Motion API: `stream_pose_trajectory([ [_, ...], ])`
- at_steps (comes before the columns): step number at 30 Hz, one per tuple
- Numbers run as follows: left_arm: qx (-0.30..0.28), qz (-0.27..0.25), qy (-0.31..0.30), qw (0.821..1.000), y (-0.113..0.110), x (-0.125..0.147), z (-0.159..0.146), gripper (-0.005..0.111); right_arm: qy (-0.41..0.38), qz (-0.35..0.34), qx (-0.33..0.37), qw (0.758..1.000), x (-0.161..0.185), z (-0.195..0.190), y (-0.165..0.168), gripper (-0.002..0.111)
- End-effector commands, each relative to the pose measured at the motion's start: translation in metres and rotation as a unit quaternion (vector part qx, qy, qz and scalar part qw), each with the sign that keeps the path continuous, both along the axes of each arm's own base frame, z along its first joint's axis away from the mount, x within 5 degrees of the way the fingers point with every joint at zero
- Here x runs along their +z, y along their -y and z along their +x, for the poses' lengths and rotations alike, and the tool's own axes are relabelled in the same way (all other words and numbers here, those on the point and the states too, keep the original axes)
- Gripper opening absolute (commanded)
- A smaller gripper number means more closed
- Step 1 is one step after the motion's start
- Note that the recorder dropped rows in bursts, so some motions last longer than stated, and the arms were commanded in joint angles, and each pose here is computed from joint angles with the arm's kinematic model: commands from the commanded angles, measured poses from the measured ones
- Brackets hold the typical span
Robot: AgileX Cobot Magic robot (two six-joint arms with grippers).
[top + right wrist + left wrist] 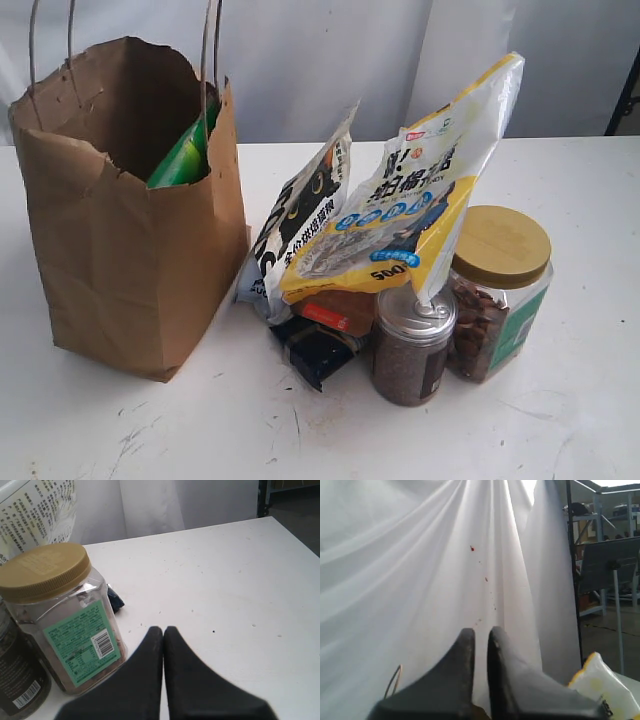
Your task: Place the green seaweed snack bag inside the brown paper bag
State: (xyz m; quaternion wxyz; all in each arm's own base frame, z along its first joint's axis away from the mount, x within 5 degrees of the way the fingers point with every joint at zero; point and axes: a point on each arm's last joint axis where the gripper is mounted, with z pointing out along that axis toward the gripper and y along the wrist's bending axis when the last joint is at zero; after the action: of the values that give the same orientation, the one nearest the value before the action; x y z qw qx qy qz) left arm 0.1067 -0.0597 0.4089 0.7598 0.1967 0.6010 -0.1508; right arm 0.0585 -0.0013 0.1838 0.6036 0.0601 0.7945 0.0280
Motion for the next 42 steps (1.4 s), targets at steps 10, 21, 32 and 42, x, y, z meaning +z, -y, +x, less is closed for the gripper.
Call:
stream_pose_trajectory([
  [10,-0.017,-0.026,-0.019,0.999,-0.020,-0.063,-0.040,0.000,0.003,0.001,0.000,1.000,-0.001,0.000,0.000,0.000],
  [21,-0.026,0.067,0.010,0.997,-0.020,-0.091,-0.050,0.000,0.003,0.001,0.000,1.000,-0.001,0.000,0.000,0.000],
  [32,0.048,-0.100,-0.175,0.978,-0.032,-0.130,-0.054,0.000,0.003,0.001,0.000,1.000,-0.001,0.000,0.000,0.000],
  [42,0.230,-0.170,-0.269,0.920,-0.050,-0.185,-0.063,0.000,0.002,0.001,0.000,1.000,-0.001,0.000,0.000,0.000],
])
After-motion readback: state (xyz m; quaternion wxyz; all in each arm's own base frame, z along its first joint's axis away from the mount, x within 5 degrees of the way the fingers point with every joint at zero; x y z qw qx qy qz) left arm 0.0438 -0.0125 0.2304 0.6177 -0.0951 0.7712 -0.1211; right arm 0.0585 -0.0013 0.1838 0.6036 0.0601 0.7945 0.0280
